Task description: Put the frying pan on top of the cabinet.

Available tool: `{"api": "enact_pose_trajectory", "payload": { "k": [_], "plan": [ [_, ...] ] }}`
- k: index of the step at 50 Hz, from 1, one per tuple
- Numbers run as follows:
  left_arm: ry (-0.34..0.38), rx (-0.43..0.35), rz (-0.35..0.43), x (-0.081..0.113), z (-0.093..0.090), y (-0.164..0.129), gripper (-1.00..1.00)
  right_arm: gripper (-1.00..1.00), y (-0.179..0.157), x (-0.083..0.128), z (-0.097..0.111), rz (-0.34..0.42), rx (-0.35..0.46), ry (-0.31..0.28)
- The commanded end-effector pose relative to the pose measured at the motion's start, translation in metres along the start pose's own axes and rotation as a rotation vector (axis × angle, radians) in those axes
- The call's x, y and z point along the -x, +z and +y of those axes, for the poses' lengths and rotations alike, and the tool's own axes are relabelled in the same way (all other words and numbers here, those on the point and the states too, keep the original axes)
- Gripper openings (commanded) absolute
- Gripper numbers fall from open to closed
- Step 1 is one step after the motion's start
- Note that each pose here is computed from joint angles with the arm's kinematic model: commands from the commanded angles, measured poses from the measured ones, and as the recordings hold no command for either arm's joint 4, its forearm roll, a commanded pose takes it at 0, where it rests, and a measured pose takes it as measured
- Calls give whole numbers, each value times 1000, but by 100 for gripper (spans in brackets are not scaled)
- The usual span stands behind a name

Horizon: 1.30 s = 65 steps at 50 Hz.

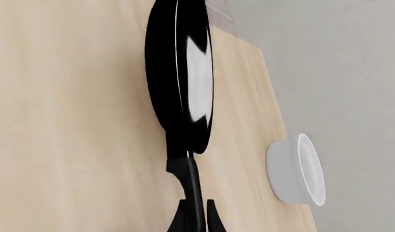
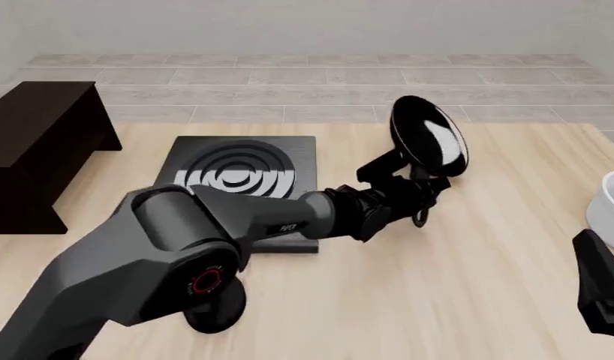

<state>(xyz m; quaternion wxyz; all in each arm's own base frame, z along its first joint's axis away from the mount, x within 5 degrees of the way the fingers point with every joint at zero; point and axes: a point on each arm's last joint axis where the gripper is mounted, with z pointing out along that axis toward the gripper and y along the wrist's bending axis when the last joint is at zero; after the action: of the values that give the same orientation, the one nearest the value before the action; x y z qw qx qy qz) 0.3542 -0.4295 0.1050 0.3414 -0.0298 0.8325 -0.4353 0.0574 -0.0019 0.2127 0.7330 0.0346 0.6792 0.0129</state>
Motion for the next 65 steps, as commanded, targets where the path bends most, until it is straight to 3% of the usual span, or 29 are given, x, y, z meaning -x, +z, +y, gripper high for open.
{"api": "enact_pose_trajectory", "payload": {
  "k": [1, 10, 18, 29, 38, 40, 50, 51, 52, 54, 55, 57, 59, 65],
  "plan": [
    [95, -31, -35, 22, -12, -20, -100, 100, 0, 0, 0, 0, 1, -1],
    [109, -34, -58, 35, -15, -32, -100, 100, 0, 0, 0, 1, 3, -3],
    [126, -86, -98, 50, -39, -66, -100, 100, 0, 0, 0, 2, 4, -7],
    [125, -130, -135, 63, -58, -108, -100, 100, 0, 0, 0, 1, 8, -11],
    [115, -149, -197, 89, -65, -146, -100, 100, -1, 0, 0, 0, 8, -11],
    [109, -146, -238, 105, -64, -164, -100, 100, -1, 0, 1, 0, 9, -9],
    [109, -146, -238, 105, -64, -164, -100, 100, -1, 0, 1, -1, 10, -10],
    [95, -143, -284, 123, -61, -185, -100, 100, -1, 0, 1, -2, 11, -11],
    [70, -142, -388, 155, -60, -242, -100, 100, -1, 0, 1, -2, 16, -21],
    [66, -125, -415, 165, -58, -259, -100, 100, -1, 0, 1, -1, 23, -27],
    [32, -135, -413, 163, -57, -263, -100, 100, -1, 0, 1, -1, 24, -28],
    [47, -119, -459, 175, -55, -284, -100, 100, -1, 0, 1, 0, 23, -28],
    [36, -129, -471, 175, -56, -294, -100, 100, -1, 0, 1, -1, 24, -29],
    [36, -129, -471, 175, -56, -294, -100, 100, -1, 0, 1, -1, 24, -29]
  ]
}}
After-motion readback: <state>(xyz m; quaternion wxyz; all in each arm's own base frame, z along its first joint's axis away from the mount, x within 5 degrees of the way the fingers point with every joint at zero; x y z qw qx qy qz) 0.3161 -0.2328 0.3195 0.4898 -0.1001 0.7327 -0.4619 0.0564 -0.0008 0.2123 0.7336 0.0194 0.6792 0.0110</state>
